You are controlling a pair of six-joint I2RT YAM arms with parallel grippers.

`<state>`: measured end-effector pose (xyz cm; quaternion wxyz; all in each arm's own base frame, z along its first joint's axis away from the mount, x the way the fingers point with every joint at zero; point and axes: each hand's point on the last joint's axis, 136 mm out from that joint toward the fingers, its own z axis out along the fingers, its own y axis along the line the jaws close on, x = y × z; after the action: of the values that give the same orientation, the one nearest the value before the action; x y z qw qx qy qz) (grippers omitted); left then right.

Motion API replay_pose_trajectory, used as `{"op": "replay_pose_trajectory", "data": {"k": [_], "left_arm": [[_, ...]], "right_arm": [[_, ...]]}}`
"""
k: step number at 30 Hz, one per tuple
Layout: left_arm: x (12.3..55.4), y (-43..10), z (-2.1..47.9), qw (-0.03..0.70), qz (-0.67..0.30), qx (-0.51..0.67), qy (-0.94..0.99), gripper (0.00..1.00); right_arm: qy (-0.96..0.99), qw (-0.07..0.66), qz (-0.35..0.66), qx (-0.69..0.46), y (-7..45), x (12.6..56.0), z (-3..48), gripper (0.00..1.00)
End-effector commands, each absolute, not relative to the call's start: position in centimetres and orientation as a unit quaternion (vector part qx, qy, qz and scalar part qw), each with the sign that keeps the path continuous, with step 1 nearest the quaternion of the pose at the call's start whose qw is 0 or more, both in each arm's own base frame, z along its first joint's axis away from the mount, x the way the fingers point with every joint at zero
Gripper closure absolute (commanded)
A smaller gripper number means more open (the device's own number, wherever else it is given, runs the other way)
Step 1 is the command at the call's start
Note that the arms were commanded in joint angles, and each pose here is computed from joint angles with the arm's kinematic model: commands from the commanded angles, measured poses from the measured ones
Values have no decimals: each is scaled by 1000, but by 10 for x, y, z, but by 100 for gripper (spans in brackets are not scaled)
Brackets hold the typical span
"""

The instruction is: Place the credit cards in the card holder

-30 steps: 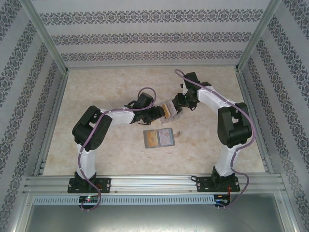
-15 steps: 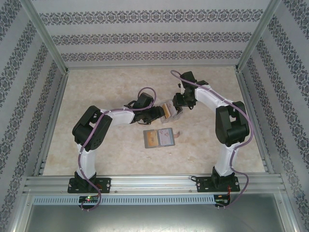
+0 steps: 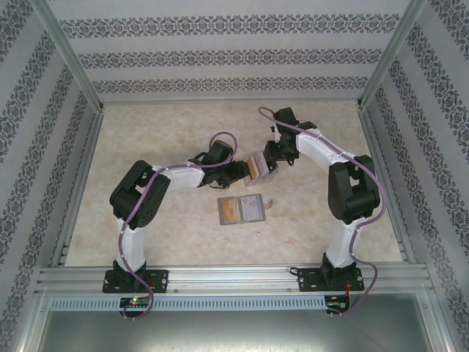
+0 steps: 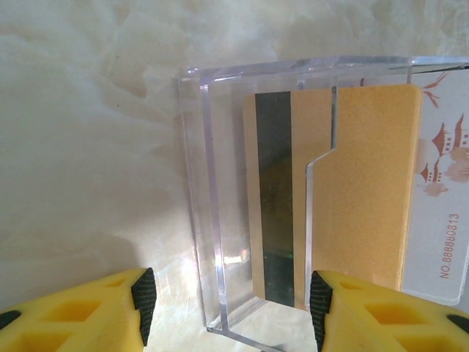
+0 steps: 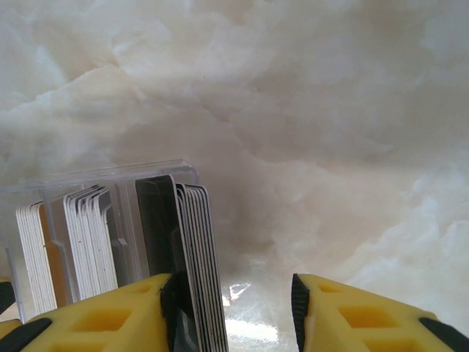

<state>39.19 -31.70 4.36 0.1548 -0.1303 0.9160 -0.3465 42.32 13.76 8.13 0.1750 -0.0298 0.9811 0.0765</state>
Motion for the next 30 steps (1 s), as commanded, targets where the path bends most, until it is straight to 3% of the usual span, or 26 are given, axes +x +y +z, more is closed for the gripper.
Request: {"op": "replay_pose_trajectory", "data": {"k": [1, 9, 19, 30], "left_arm": [[392, -309, 31, 141, -330, -141, 923, 41], [392, -310, 32, 142, -332, -139, 922, 42], [394, -314, 35, 145, -343, -134, 918, 42], [412, -331, 65, 183, -392, -116, 894, 32]], "right_arm": [[980, 194, 41, -35, 125, 425, 99, 57], [978, 197, 41, -45, 129, 424, 101, 66], [978, 201, 26, -50, 126, 425, 104, 65], [979, 192, 35, -54, 130, 423, 99, 63]]}}
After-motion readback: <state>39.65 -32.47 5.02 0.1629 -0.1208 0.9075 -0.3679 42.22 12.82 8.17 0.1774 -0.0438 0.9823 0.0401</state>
